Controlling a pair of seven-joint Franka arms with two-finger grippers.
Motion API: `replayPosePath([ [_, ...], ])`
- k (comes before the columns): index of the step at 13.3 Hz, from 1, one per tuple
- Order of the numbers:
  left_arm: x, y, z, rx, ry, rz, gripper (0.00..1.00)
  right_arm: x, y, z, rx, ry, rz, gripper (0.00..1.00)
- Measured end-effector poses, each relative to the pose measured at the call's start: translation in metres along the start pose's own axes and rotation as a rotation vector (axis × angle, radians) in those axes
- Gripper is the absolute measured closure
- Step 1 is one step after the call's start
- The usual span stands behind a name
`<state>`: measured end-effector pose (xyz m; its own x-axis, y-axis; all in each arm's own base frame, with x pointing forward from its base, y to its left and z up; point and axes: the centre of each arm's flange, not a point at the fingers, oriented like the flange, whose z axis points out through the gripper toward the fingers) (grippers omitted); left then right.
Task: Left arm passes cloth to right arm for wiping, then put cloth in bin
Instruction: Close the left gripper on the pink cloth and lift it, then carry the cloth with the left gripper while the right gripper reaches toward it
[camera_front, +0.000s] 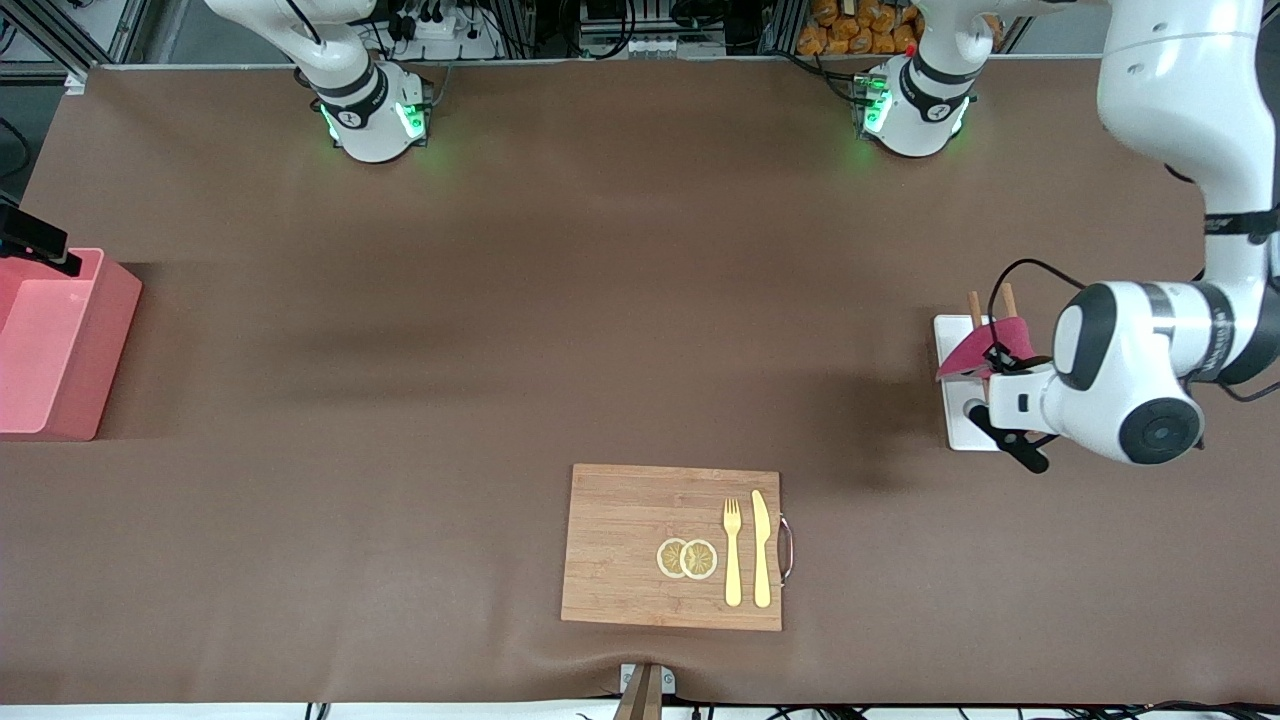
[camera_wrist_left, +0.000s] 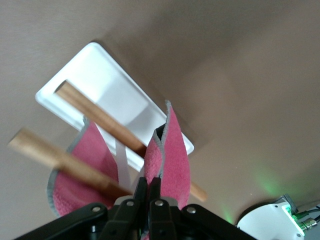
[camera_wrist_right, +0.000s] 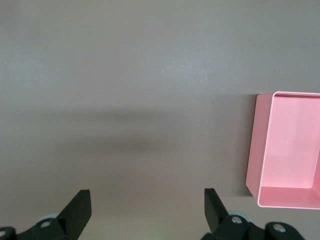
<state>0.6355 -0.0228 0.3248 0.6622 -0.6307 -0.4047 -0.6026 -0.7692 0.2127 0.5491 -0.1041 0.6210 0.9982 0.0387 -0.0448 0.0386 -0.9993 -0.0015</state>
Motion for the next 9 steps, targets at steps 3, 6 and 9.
replayPosePath([
  [3,-0.025,0.018,-0.059,0.031,0.051,-0.036,0.96,0.001,0.000,0.001,0.001,-0.004,0.000,0.00],
  [6,-0.024,0.056,-0.105,0.002,0.115,-0.131,0.96,0.000,-0.001,0.003,0.005,-0.014,-0.001,0.00],
  [9,0.006,0.106,-0.115,-0.013,0.135,-0.202,0.96,-0.005,-0.012,0.009,0.098,-0.066,0.059,0.00],
])
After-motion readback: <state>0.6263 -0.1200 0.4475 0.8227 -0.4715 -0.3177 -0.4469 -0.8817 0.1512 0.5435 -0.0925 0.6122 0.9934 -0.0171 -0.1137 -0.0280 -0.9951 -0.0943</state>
